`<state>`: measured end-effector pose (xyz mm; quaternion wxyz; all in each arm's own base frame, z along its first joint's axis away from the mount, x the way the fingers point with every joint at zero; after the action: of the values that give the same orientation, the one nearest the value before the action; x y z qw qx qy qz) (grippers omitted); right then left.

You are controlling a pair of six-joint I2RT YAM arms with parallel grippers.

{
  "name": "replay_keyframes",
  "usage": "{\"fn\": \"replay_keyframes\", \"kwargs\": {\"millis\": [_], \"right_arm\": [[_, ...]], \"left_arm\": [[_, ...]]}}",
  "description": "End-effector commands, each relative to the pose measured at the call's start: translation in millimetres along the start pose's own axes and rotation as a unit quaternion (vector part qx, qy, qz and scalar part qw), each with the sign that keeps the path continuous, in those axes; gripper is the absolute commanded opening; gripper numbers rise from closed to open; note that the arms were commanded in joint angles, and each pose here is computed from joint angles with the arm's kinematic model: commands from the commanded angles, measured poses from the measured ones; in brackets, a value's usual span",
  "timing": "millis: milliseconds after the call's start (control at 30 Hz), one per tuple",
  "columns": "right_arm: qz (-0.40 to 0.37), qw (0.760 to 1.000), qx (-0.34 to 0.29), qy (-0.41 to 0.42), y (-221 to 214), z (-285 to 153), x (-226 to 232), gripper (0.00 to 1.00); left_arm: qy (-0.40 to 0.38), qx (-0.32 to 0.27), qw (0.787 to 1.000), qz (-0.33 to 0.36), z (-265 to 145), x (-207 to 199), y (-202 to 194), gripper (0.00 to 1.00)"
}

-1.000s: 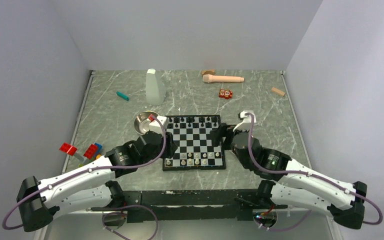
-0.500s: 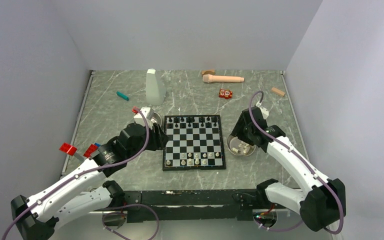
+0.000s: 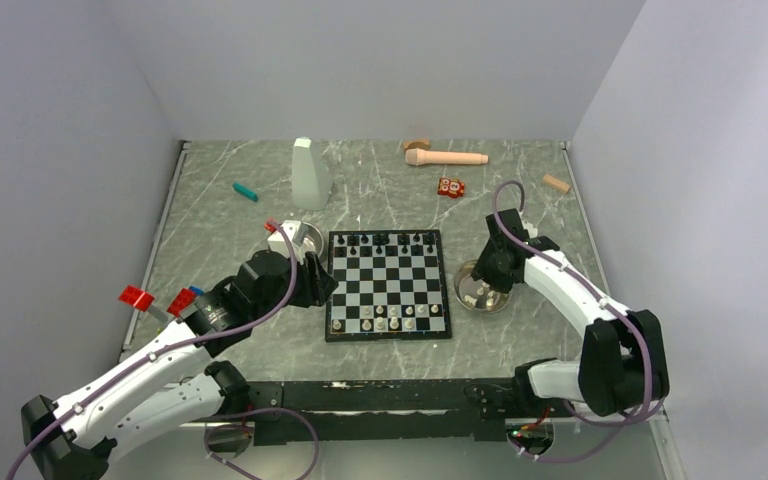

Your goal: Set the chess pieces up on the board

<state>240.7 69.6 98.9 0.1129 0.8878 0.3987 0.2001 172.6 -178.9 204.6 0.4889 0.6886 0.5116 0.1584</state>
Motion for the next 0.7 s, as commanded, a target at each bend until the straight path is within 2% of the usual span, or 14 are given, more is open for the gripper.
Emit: {"fn": "replay_keyframes", "kwargs": {"millis": [0,667], "right_arm": [[-0.005,1.0,-0.013,0.001,12,3,7,0.45],[-0.016,0.999,-0.029,-0.043,22,25,4,0.38]], "left_arm": [[-0.006,-0.009,1.0,-0.004,-3,-1,3,0.52],[-0.005,-0.004,1.0,-0.004,0,0,0,0.52]]}}
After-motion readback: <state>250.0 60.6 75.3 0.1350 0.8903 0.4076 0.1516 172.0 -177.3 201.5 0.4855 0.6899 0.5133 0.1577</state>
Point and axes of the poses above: each gripper's point midway between its finger pads, its own z axis out along the fingers, its own x axis along the line the jaws close on, y = z × x, the point moved 4 cm from there along -z, back along the fingers, and after that the axes turned 11 degrees about z, right-handed, at the moved point
